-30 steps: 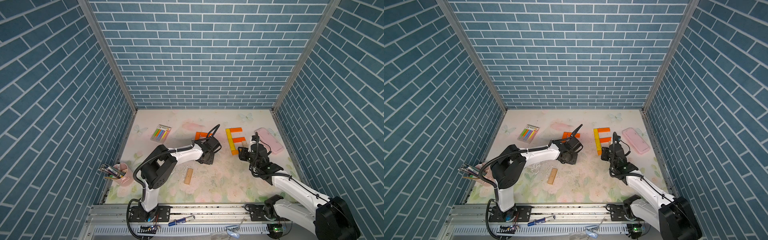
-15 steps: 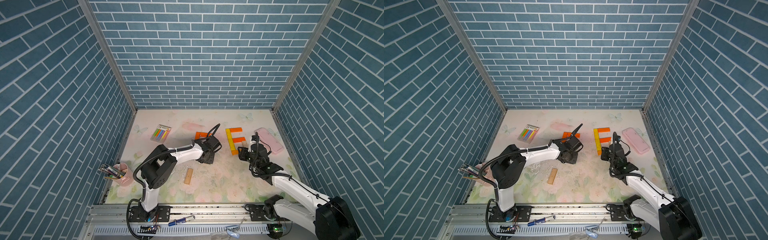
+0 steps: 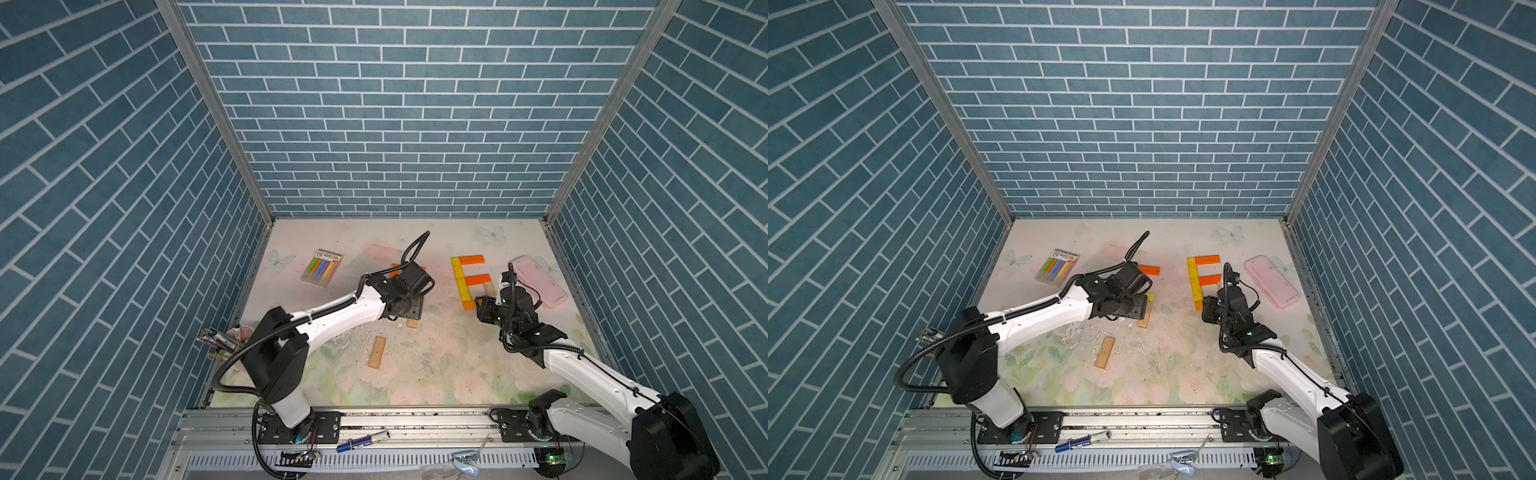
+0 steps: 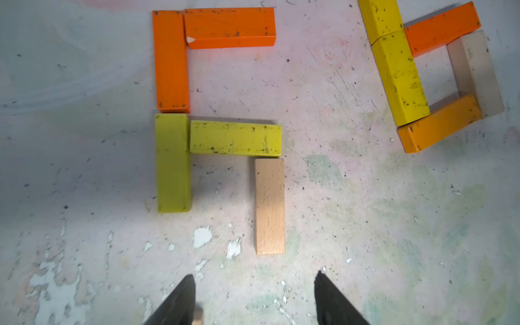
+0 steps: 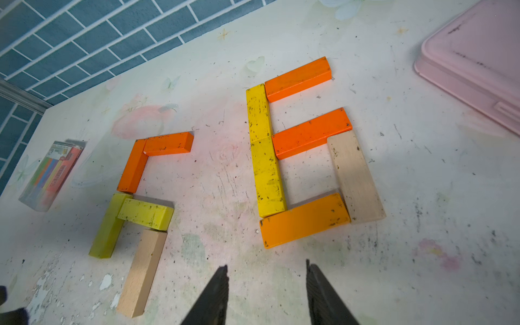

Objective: Assemble the number 6 with building blocks
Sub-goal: Assemble the building block at the center of the board, then move the building block to the center of the board.

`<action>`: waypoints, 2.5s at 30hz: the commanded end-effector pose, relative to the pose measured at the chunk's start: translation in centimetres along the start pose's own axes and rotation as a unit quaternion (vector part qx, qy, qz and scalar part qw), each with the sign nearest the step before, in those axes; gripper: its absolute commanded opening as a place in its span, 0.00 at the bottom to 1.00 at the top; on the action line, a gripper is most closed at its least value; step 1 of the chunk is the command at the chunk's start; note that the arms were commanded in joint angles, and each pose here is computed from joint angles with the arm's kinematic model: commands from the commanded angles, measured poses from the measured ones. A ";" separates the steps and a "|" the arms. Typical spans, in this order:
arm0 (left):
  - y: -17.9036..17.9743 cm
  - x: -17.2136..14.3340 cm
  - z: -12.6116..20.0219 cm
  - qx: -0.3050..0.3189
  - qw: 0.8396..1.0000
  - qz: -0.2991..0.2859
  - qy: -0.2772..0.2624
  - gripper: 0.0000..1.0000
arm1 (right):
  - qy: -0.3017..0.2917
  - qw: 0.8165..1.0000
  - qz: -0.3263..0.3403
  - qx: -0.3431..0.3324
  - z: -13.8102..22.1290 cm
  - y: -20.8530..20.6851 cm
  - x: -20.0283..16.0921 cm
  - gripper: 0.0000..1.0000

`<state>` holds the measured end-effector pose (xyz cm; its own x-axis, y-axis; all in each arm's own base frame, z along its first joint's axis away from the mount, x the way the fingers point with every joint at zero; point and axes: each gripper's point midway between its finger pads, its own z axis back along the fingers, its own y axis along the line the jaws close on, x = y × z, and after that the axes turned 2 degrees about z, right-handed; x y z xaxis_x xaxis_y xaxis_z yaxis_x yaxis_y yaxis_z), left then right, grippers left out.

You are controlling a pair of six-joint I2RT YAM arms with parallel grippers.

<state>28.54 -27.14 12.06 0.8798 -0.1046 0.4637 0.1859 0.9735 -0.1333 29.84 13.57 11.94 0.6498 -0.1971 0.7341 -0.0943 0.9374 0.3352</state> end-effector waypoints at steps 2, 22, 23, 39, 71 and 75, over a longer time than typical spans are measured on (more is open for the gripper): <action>3.9 -3.5 0.0 0.050 0.998 0.011 0.037 0.72 | 0.035 0.999 0.010 0.028 -0.4 1.7 -0.6 0.47; 6.6 -13.0 -0.8 0.002 0.991 -0.018 0.135 0.73 | 0.091 0.994 0.040 0.045 -1.9 4.7 -3.2 0.46; 6.5 -13.2 -1.0 0.002 0.990 -0.019 0.140 0.72 | 0.091 0.994 0.039 0.044 -1.9 4.6 -3.2 0.46; 7.6 -14.6 -3.0 0.069 0.979 0.056 0.182 0.25 | 0.079 0.995 0.043 0.036 -1.2 4.5 -2.3 0.45; 4.3 -6.0 -5.5 0.054 0.858 0.505 0.073 0.37 | 0.031 0.998 0.047 0.030 0.9 3.0 -1.1 0.44; 4.1 -6.2 -5.9 0.053 0.846 0.524 0.084 0.40 | 0.028 0.998 0.047 0.029 1.1 2.9 -1.0 0.44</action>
<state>25.96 -23.76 3.48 0.6500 0.7593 0.0300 -0.7164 0.6254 -0.3093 28.35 16.79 12.98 0.6817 -0.1102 0.7233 -0.1975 0.9241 0.3270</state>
